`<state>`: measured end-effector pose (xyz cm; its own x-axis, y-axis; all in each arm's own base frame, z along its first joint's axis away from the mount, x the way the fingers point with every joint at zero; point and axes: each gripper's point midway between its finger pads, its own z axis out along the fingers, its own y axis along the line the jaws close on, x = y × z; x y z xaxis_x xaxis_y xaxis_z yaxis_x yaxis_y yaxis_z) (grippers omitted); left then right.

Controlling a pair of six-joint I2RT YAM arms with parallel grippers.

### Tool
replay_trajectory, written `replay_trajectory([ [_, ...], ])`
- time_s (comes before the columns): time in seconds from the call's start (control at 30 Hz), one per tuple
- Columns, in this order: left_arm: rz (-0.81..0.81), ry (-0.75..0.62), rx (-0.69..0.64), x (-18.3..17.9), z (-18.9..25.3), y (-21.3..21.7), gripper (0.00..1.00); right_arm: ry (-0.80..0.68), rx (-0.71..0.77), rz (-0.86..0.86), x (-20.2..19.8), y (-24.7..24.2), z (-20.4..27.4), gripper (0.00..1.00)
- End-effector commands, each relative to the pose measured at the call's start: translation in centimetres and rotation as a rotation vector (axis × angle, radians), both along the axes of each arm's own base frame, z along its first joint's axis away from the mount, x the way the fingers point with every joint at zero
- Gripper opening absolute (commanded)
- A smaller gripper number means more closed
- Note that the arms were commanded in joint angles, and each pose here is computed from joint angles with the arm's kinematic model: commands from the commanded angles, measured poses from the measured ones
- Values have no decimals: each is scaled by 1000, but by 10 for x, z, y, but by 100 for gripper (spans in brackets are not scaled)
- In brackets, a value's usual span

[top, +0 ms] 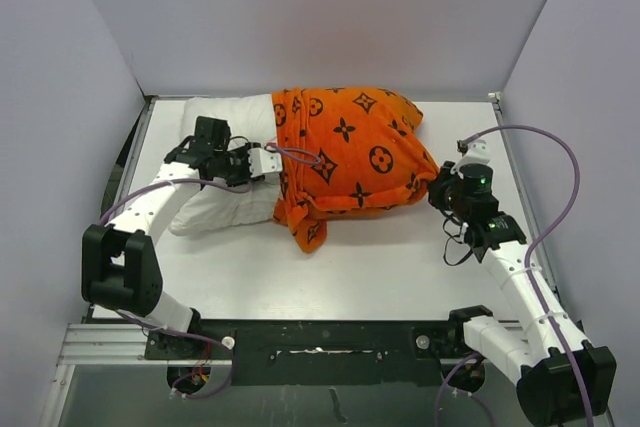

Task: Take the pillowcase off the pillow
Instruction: Remove the pillow from the pillowcase.

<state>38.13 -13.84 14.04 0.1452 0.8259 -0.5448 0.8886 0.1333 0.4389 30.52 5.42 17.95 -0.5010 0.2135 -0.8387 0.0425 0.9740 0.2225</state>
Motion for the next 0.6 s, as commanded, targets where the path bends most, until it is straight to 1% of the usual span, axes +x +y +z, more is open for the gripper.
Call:
replay_trajectory([
  [0.0,191,197,51,-21,-45,57,0,-118,3,-30,18,-8,42,0],
  [0.07,238,164,42,-16,-42,81,0,-122,3,-66,21,-20,47,0],
  [0.23,306,70,87,-7,-49,135,0,-147,58,-168,27,-58,62,0],
  [0.3,329,30,100,-4,-53,149,0,-156,76,-186,29,-68,67,0],
  [0.4,370,-27,122,5,-54,165,0,-162,61,-214,29,-80,73,0],
  [0.47,412,-54,143,15,-56,178,0,-173,47,-277,24,-98,80,0],
  [0.57,477,-44,163,22,-62,203,0,-214,62,-365,17,-122,97,0],
])
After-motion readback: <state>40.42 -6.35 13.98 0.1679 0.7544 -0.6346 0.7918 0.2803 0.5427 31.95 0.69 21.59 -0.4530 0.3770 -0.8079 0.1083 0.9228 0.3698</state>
